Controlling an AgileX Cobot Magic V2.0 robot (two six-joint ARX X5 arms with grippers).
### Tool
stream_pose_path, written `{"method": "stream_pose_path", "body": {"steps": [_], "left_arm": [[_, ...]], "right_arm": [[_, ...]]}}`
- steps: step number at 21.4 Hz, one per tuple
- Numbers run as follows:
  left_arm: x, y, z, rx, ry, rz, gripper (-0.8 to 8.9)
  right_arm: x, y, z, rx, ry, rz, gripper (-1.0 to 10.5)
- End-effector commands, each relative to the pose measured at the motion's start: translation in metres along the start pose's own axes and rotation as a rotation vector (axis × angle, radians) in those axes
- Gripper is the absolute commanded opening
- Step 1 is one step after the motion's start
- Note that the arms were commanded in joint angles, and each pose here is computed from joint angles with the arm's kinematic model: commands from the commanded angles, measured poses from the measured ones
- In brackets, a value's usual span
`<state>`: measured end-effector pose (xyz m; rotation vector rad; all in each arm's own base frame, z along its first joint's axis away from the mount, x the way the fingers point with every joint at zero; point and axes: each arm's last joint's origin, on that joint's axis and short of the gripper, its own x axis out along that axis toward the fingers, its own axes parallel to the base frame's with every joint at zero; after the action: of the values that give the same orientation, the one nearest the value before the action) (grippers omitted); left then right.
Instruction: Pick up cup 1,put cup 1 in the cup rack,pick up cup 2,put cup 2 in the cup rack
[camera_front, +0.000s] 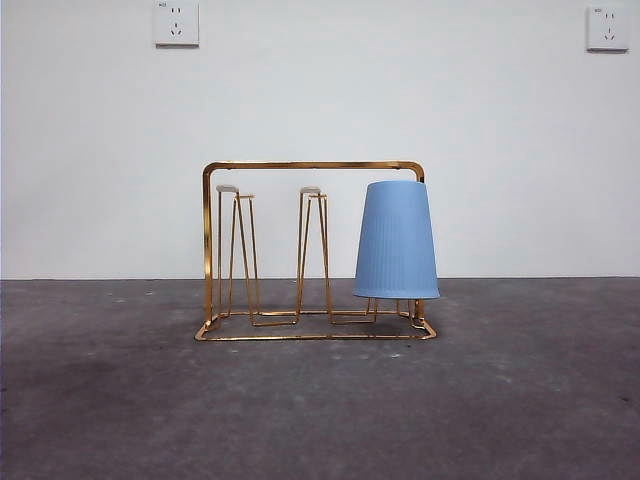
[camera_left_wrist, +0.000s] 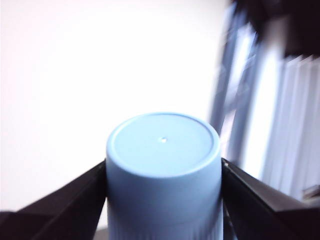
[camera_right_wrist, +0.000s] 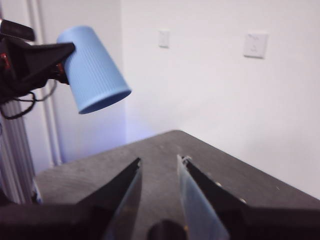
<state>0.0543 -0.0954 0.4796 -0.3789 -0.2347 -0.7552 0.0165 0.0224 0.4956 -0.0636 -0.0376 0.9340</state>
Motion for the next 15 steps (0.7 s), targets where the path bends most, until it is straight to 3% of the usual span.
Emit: {"method": "stream_pose_path", "body": {"steps": [1,6,15], "left_arm": [[0.002,0.001,-0.013,0.112,0.095,0.107,-0.06],[0.015,0.0,-0.039,0.221,0.235,0.297,-0.06],[0.043,0.001,-0.096,0.274,0.283,0.404,-0.07]], "right_arm": [[-0.003,0.0,-0.004,-0.012,0.019,-0.011,1.3],[-0.003,0.0,-0.009,-0.009,0.075,-0.007,1.3],[-0.004,0.001,-0.015,-0.006,0.133,0.002,1.3]]}}
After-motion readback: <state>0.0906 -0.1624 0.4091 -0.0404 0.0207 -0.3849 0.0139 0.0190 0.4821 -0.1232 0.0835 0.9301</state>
